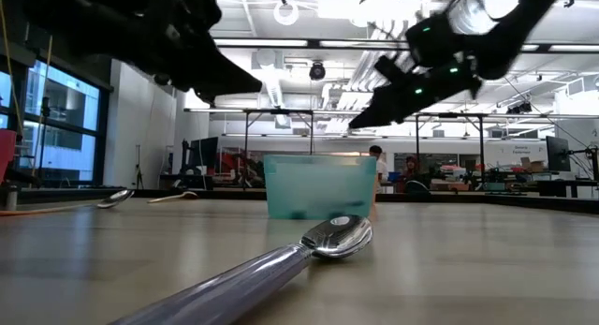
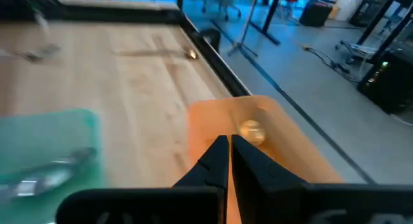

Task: Sort silverware by color (type)
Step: Put the orange spoon into the red bin

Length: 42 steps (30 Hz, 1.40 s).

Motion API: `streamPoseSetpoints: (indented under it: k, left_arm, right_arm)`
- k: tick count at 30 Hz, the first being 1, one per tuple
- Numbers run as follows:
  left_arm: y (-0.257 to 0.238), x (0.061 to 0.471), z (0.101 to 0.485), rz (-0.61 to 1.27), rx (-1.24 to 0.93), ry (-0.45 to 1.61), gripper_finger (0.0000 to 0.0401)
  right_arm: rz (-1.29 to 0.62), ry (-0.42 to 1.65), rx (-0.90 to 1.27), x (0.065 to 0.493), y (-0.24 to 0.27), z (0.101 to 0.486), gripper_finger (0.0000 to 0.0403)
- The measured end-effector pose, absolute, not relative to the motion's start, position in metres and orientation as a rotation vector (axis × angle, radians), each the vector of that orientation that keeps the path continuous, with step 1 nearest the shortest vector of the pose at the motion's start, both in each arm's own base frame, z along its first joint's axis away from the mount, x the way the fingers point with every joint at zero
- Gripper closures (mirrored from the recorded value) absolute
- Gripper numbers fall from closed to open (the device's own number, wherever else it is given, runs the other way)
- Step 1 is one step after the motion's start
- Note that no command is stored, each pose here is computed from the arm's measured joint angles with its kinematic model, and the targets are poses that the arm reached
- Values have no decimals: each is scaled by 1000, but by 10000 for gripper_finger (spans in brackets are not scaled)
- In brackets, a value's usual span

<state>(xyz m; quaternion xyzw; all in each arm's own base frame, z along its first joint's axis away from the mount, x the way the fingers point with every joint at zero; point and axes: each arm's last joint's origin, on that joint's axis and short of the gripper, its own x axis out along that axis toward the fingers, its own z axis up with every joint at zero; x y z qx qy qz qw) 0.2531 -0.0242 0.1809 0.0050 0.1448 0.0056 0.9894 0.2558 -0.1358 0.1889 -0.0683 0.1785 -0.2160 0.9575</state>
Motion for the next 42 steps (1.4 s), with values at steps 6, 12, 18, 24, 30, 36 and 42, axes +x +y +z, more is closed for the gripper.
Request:
streamPoseSetpoints:
  k: [6,12,18,24,30,36,42]
  left_arm:
    - [-18,265,193,113,14,461,401]
    - [-17,267,205,202,18,667,401]
    - [-18,257,207,327,-2,866,401]
    - [-12,240,200,448,-62,1060,401]
    - [-21,219,196,517,-68,1214,401]
    - [-40,205,202,491,-116,1199,401]
    - [-37,184,195,482,-205,1201,401]
  right_arm:
    - [-397,280,-71,223,-101,185,402]
    - [-331,223,-62,202,-74,173,402]
    - [-283,198,-39,192,-59,159,403]
    - [-253,207,-27,191,-52,155,403]
    - [-237,204,-32,192,-48,155,403]
    - [-246,204,-31,192,-47,155,403]
    - [-245,185,-40,193,-47,157,403]
